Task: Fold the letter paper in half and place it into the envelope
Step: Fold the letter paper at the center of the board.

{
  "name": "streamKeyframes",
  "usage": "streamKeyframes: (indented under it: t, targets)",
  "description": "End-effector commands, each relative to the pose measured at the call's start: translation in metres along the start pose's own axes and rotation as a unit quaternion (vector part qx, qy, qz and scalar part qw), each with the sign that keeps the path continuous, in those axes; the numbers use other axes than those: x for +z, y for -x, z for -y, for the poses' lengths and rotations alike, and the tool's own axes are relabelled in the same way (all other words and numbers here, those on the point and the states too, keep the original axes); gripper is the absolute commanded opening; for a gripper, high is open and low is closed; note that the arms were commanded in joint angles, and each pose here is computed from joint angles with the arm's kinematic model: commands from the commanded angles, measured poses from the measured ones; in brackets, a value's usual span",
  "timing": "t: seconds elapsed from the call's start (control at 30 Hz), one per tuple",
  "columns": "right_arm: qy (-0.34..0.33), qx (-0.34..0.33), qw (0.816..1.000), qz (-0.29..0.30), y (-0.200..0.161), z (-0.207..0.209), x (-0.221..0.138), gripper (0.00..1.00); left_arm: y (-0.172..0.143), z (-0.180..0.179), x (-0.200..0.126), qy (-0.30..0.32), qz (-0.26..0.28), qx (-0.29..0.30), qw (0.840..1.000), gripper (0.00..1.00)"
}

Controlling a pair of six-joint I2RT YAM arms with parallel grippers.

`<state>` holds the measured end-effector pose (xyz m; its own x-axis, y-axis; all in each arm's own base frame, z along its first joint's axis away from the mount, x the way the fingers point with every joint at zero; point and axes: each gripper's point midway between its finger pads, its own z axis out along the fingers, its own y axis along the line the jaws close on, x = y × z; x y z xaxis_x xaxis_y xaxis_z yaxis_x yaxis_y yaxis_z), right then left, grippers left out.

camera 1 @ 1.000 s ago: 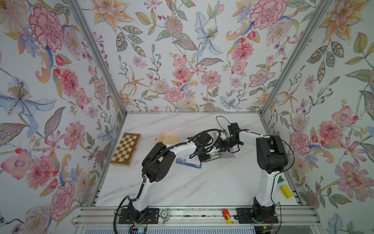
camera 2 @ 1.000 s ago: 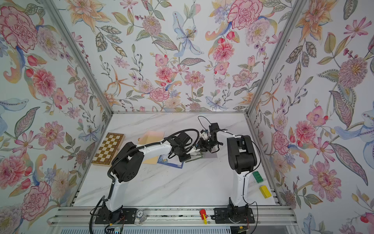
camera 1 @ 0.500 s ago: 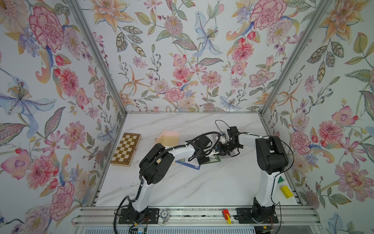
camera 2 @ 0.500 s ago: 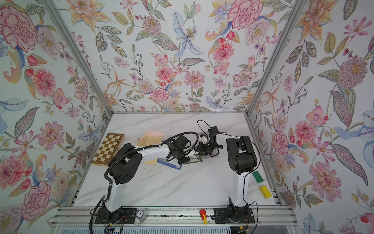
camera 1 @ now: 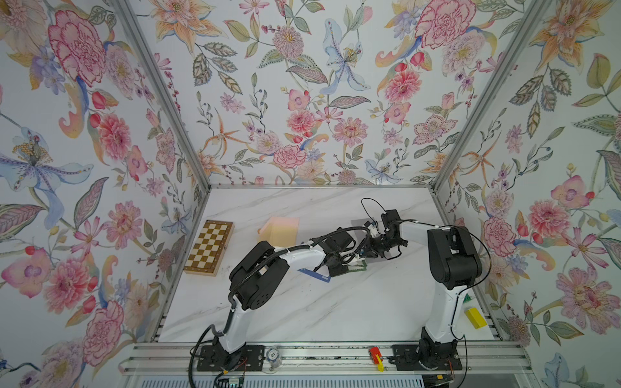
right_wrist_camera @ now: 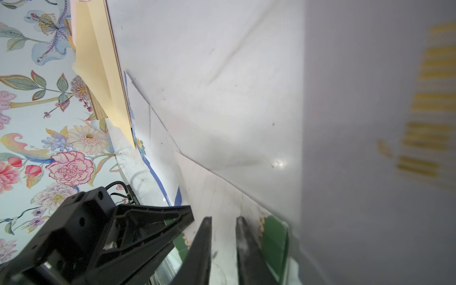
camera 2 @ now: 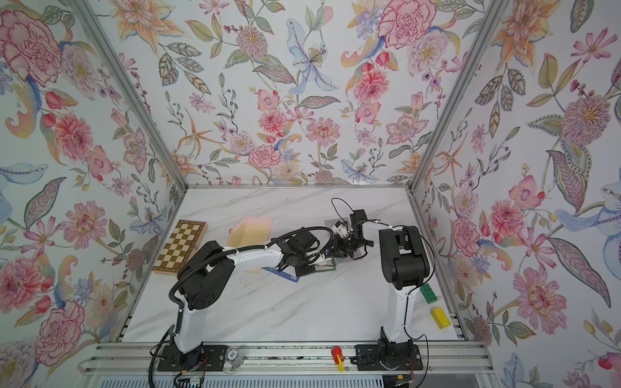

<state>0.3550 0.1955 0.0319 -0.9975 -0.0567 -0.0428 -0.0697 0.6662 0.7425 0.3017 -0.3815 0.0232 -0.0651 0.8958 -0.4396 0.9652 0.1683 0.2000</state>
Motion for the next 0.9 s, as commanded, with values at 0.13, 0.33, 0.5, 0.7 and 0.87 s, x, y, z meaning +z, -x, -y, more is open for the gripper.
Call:
streamKeyframes:
  t: [0.13,0.33,0.5,0.7,0.87]
  targets:
    - [0.042,-0.04,0.998,-0.004,0.004,-0.032,-0.022,0.19,0.014,-0.006,-0.028,0.055,0.044,0.057,0.996,0.0]
    - [0.051,-0.05,0.997,-0.021,-0.001,-0.043,-0.013,0.17,0.01,0.003,-0.028,0.044,0.047,0.076,0.995,0.0]
    - [0.051,-0.056,0.996,-0.041,-0.007,-0.048,0.003,0.16,0.009,0.01,-0.031,0.033,0.056,0.082,0.994,0.0]
    - [0.05,-0.063,0.995,-0.064,-0.012,-0.056,0.022,0.16,0.005,0.017,-0.027,0.026,0.051,0.092,0.994,0.0]
    - [0.046,-0.058,0.994,-0.079,-0.018,-0.052,0.033,0.15,0.003,0.022,-0.025,0.025,0.049,0.099,0.994,0.0]
